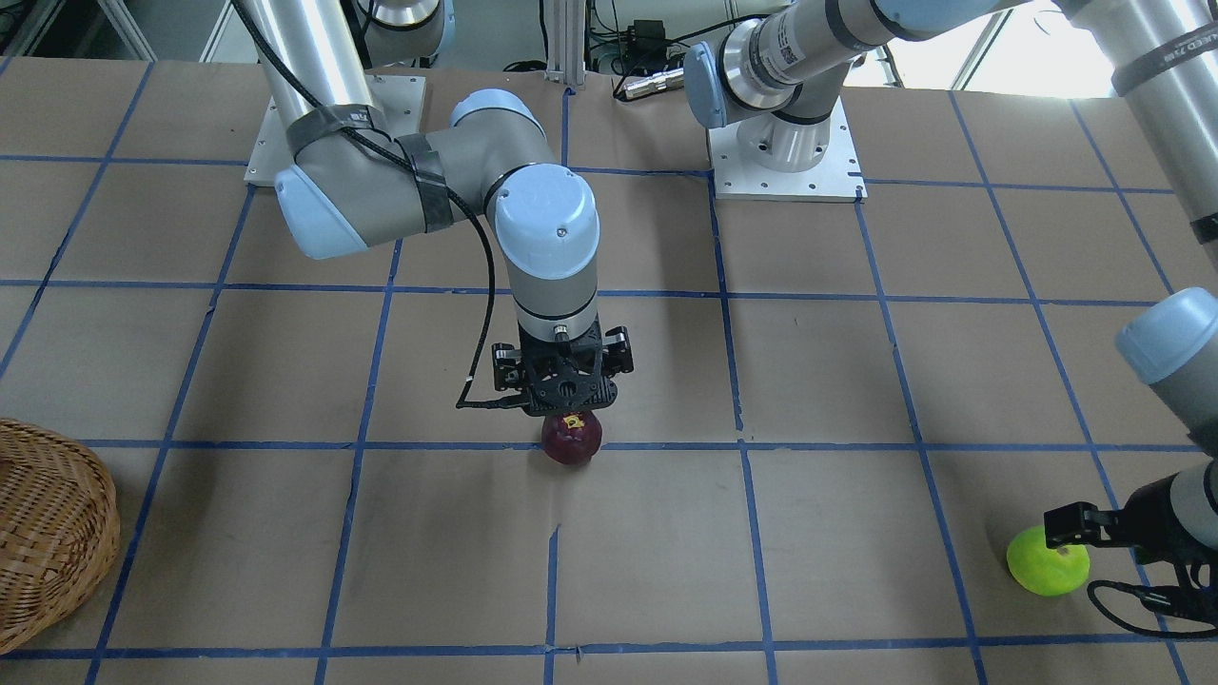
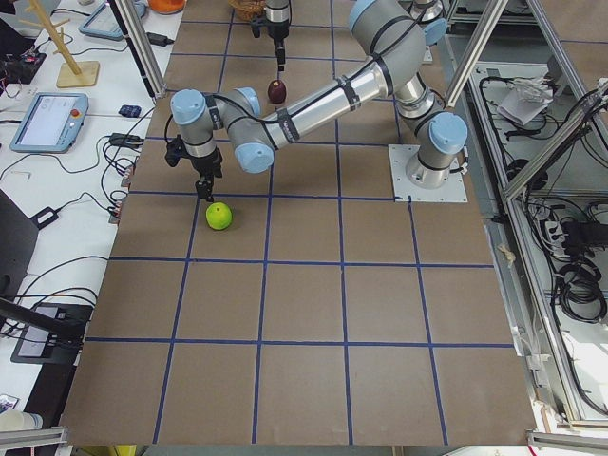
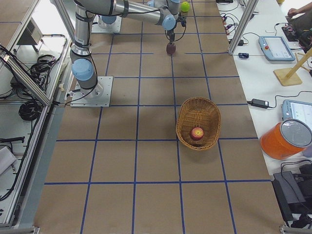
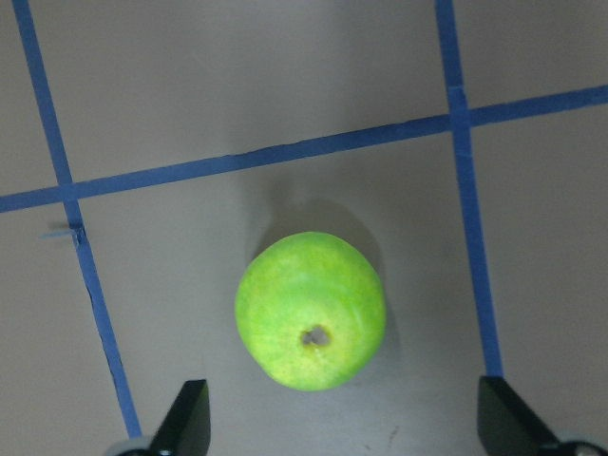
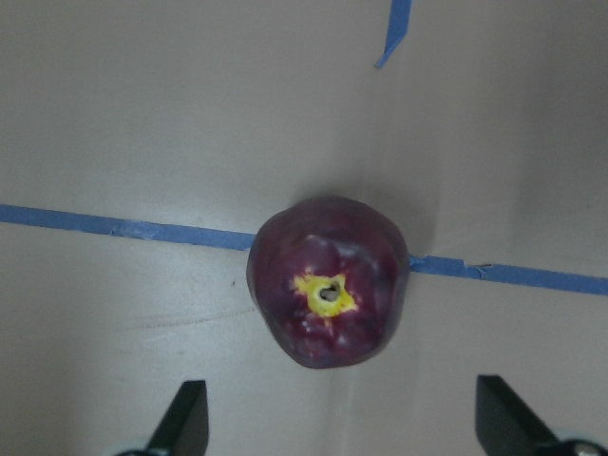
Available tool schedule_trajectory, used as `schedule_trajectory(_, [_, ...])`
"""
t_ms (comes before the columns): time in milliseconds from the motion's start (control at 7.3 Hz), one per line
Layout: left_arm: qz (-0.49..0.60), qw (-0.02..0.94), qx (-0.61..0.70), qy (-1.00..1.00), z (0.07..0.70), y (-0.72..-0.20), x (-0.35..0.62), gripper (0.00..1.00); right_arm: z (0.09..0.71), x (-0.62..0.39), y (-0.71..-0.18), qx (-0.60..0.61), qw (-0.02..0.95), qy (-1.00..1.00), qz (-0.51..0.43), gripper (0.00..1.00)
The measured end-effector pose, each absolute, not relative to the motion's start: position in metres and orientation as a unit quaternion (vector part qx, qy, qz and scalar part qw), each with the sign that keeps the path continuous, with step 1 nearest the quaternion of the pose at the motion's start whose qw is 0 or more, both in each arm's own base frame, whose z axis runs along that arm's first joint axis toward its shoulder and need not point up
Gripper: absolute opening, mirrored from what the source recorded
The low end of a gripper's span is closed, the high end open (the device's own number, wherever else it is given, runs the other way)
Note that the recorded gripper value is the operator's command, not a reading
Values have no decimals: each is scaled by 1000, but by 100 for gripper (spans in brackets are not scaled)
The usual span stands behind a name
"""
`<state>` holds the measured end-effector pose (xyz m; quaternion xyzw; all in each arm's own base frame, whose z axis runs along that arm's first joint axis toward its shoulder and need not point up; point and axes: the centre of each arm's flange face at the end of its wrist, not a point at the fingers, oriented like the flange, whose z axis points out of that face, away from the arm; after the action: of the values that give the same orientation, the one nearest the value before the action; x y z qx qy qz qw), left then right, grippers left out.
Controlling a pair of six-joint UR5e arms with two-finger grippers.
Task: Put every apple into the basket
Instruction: 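Move the left gripper to the green apple while the right descends to the dark apple, then grasp the dark apple with the right gripper while the left grasps the green apple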
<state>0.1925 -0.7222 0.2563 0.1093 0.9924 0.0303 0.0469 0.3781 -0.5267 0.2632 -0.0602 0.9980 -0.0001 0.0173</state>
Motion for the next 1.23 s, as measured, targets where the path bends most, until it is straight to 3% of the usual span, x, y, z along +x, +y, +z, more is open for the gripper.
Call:
schedule_trajectory(411, [38,24,111,993,213,-733,198,100,217,387,-542,4,8,1000,-10,96])
schedule_trajectory(548, [40,22,111,993,205,-735,199,100,203,388,-546,21,6,1000,-13,32])
schedule_trajectory(685, [43,19,111,993,198,-736,200,100,193,388,-547,26,3,1000,-11,0])
schedule_trajectory(821, [47,17,110,993,192,-735,200,100,191,385,-549,28,1,1000,-8,0])
schedule_trajectory(958, [49,15,109,993,189,-734,200,85,201,381,-553,34,5,999,-7,0])
schedule_trajectory(1095, [51,13,108,993,187,-733,202,48,228,370,-562,40,12,999,-8,0])
schedule_trajectory(1232, [51,13,104,993,188,-732,203,41,264,340,-577,43,13,999,-7,0])
